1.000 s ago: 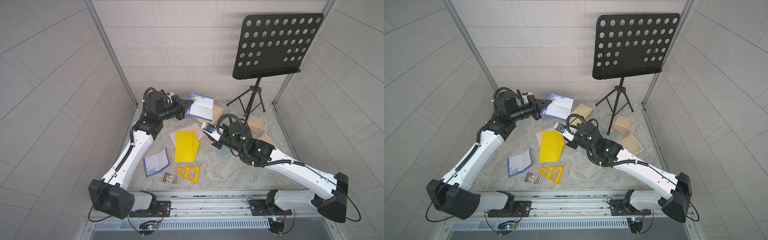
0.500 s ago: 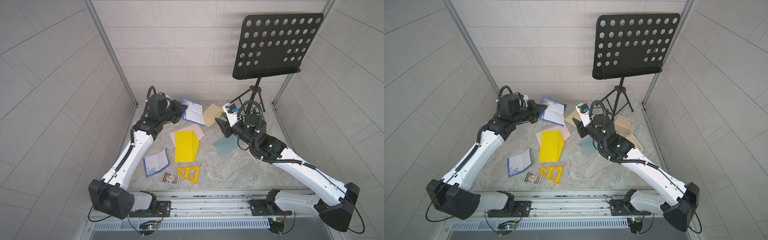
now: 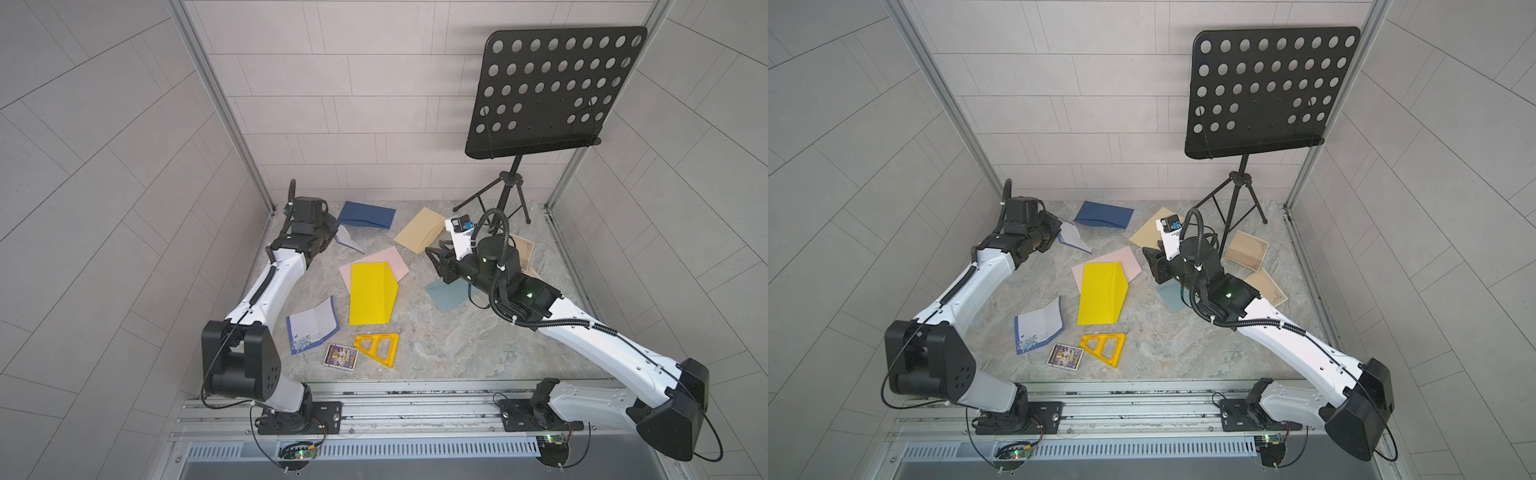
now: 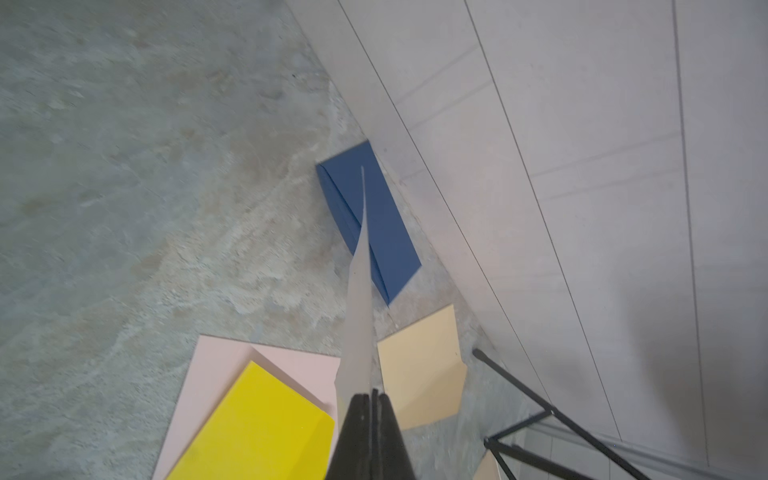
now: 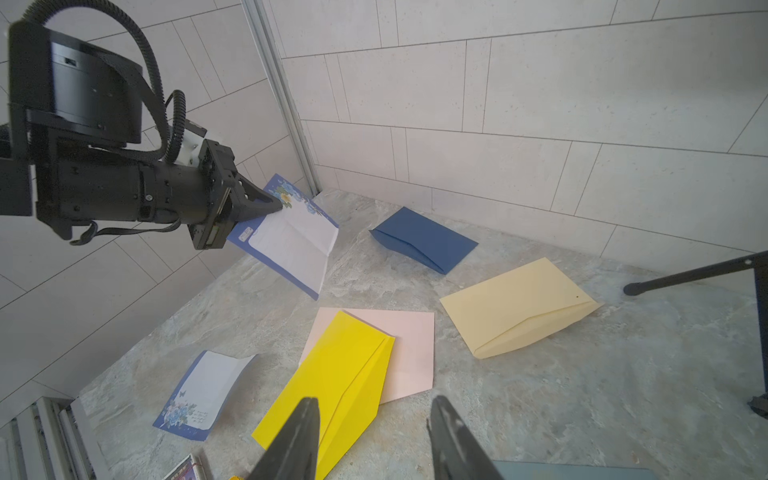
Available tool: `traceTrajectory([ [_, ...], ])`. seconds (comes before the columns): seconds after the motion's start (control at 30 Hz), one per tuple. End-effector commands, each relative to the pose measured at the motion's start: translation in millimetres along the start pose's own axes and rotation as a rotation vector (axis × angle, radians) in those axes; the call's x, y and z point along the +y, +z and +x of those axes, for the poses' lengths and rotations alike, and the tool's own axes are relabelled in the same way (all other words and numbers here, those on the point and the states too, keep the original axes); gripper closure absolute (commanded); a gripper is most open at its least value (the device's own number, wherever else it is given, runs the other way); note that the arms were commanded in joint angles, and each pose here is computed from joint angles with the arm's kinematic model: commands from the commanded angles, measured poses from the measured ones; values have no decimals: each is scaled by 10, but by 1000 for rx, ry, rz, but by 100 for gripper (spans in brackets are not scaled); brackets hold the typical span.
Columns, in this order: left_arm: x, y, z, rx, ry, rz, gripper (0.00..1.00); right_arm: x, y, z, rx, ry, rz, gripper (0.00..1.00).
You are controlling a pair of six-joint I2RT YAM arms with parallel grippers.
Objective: Take the letter paper out of the envelope
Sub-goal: Place the letter paper at the center of the board.
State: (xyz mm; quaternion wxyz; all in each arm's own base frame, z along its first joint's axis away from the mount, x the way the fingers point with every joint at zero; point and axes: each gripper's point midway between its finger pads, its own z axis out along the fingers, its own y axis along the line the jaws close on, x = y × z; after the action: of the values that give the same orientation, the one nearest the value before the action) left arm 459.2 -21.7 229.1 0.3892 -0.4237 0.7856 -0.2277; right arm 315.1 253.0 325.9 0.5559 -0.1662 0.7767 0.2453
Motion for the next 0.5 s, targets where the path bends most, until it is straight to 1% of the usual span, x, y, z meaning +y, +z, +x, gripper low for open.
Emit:
traceTrajectory([
  [0.0,223,199,-261,-53,-16,-46,100,11,-66,-24,-12,39,-6,54],
  [0.1,336,430,-400,-42,-18,-73,100,-4,-66,-9,-7,38,1,54],
  [0.27,513,880,-608,-46,-76,-58,100,-12,-45,2,1,34,5,54],
  [0.4,566,1253,-716,-27,-102,-43,100,-35,-15,30,15,37,16,54],
  [0.47,571,1380,-729,-17,-98,-39,100,-64,-3,53,22,38,28,54],
])
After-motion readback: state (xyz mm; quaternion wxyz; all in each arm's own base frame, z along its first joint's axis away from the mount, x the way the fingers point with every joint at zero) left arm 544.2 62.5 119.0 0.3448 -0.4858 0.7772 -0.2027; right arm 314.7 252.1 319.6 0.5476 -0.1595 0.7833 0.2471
